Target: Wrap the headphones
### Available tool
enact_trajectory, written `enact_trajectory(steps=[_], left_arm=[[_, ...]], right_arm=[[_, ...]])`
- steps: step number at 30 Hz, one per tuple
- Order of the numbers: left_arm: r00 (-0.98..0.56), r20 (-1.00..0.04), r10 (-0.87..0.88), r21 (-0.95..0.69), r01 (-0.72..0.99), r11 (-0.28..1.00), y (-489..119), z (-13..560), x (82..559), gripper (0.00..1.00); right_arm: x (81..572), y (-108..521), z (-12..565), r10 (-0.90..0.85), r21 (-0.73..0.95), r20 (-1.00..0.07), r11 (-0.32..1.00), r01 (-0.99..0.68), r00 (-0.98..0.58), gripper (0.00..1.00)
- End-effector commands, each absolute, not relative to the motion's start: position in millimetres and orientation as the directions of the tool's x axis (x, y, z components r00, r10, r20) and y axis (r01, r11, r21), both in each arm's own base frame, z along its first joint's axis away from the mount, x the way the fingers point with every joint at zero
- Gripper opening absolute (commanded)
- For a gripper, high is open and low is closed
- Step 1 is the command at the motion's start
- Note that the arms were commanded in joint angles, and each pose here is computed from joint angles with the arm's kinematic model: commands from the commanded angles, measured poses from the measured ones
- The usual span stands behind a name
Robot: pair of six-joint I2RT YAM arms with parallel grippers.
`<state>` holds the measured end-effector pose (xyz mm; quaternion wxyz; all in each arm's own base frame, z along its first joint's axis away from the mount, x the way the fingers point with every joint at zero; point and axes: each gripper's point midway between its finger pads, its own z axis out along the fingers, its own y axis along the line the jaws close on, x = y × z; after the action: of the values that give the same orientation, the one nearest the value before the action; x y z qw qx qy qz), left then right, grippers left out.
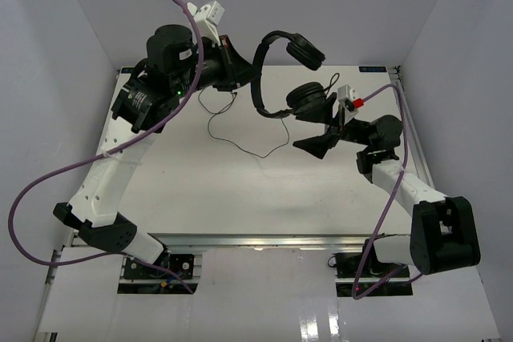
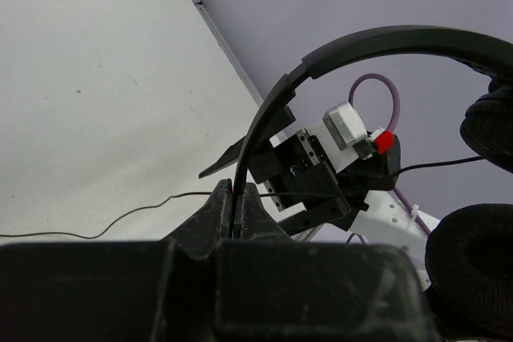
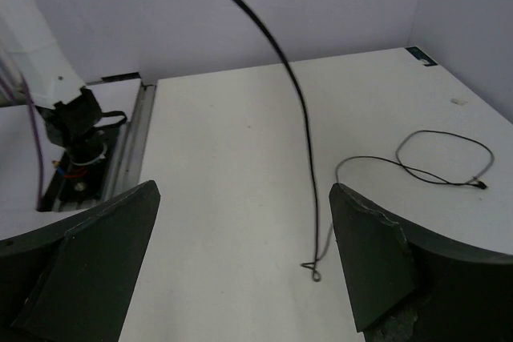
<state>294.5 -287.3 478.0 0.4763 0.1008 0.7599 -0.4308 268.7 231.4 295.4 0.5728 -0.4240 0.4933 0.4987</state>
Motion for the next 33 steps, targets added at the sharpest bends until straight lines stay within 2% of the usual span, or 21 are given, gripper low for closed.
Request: enact_trajectory(steps=[1, 5, 6, 7, 10, 13, 20, 26, 30, 33], left_arm=[[-0.478, -0.824, -0.304, -0.556, 0.58, 0.596, -275.3, 508.9, 281.2, 0.0], [-0.471, -0.828, -0.304, -0.55, 0.579, 0.602, -273.3, 509.8, 280.8, 0.0], [-0.473, -0.828, -0.301, -0.55, 0.584, 0.598, -274.2, 509.8, 280.1, 0.0], [-0.475, -0.827, -0.3, -0.551, 0.583, 0.596, -274.7, 509.3, 280.2, 0.0], [-0.478, -0.824, -0.305, -0.558, 0.585, 0.589, -274.5, 511.1, 278.0, 0.0], [-0.477, -0.822, -0.31, -0.561, 0.587, 0.584, -273.5, 513.5, 275.6, 0.0], [-0.48, -0.815, -0.324, -0.573, 0.589, 0.57, -272.0, 517.9, 270.9, 0.0], [-0.458, -0.816, -0.354, -0.577, 0.602, 0.552, -269.2, 532.5, 266.9, 0.0], [-0.443, -0.816, -0.372, -0.578, 0.612, 0.54, -266.2, 542.4, 262.2, 0.0], [-0.432, -0.817, -0.381, -0.576, 0.617, 0.536, -263.9, 546.8, 259.7, 0.0]], right_arm=[[217.6, 240.4, 323.0, 0.212, -0.096, -0.973, -0.033, -0.995, 0.087, 0.93], [206.8, 239.9, 308.9, 0.17, -0.162, -0.974, -0.065, -0.985, 0.149, 0.94], [210.6, 240.9, 303.8, 0.153, -0.13, -0.981, -0.059, -0.99, 0.12, 0.95], [215.8, 241.5, 300.5, 0.147, -0.12, -0.983, -0.039, -0.992, 0.113, 0.95], [242.7, 247.0, 305.9, 0.117, -0.216, -0.968, 0.058, -0.975, 0.221, 0.92], [261.9, 257.5, 302.9, 0.036, -0.255, -0.965, 0.077, -0.964, 0.259, 0.9], [272.1, 286.8, 279.3, -0.058, -0.223, -0.974, 0.056, -0.973, 0.22, 0.92], [262.4, 300.6, 245.8, -0.08, -0.183, -0.98, -0.004, -0.983, 0.183, 1.0], [253.7, 304.2, 227.2, -0.081, -0.145, -0.986, -0.046, -0.988, 0.148, 0.9], [247.1, 306.1, 221.1, -0.073, -0.124, -0.989, -0.078, -0.989, 0.129, 0.78]])
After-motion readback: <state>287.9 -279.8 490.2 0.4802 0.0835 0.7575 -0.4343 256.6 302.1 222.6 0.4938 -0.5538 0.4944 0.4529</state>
